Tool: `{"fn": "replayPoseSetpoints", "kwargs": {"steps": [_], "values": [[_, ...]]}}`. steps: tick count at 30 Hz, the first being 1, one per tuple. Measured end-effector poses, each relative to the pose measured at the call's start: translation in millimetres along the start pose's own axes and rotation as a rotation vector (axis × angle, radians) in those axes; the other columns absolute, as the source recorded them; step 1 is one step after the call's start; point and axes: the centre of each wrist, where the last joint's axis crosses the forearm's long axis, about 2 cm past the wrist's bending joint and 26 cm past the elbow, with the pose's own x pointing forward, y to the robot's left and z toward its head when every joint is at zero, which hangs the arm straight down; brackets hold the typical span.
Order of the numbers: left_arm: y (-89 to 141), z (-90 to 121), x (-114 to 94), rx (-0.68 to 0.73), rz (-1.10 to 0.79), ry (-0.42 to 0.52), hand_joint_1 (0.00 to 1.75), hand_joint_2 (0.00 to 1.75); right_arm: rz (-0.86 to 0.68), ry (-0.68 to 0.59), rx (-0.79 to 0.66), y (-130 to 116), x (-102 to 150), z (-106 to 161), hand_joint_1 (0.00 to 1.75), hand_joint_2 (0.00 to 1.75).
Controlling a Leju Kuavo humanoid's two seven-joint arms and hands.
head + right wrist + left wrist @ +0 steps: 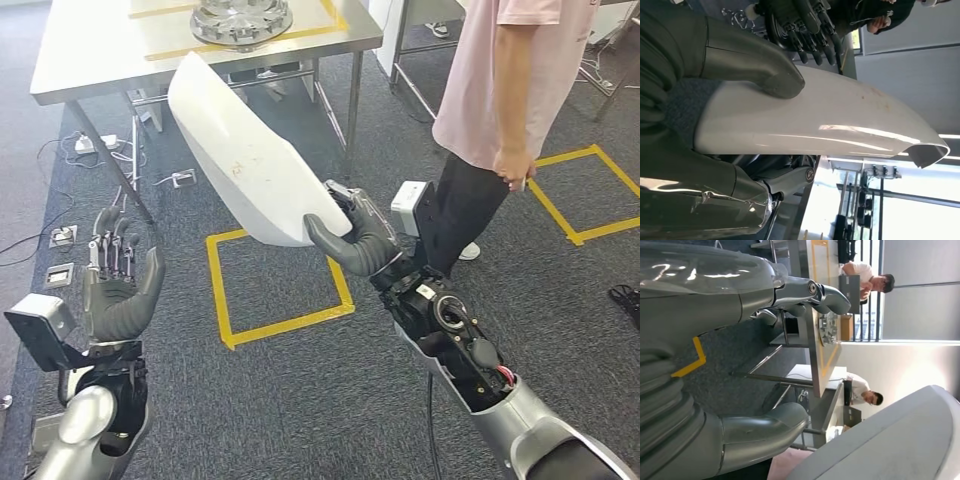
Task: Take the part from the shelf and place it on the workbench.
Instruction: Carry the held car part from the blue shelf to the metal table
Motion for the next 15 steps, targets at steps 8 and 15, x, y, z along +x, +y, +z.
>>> {"fn": "replayPoseSetpoints", "kwargs": {"steps": [8, 15], "values": [[-0.8, -0.8, 0.5, -0.008, 0.005, -0.006, 0.0, 1.75, 0.003, -0.007, -0.003, -1.2, 1.0, -1.0, 1.75, 1.75], [-1.4, 0.4, -0.1, -0.014, 0.009, -0.01, 0.0, 1.75, -0.001, 0.002, -0.007, -1.0, -2.3, 1.4, 1.75, 1.75]]}}
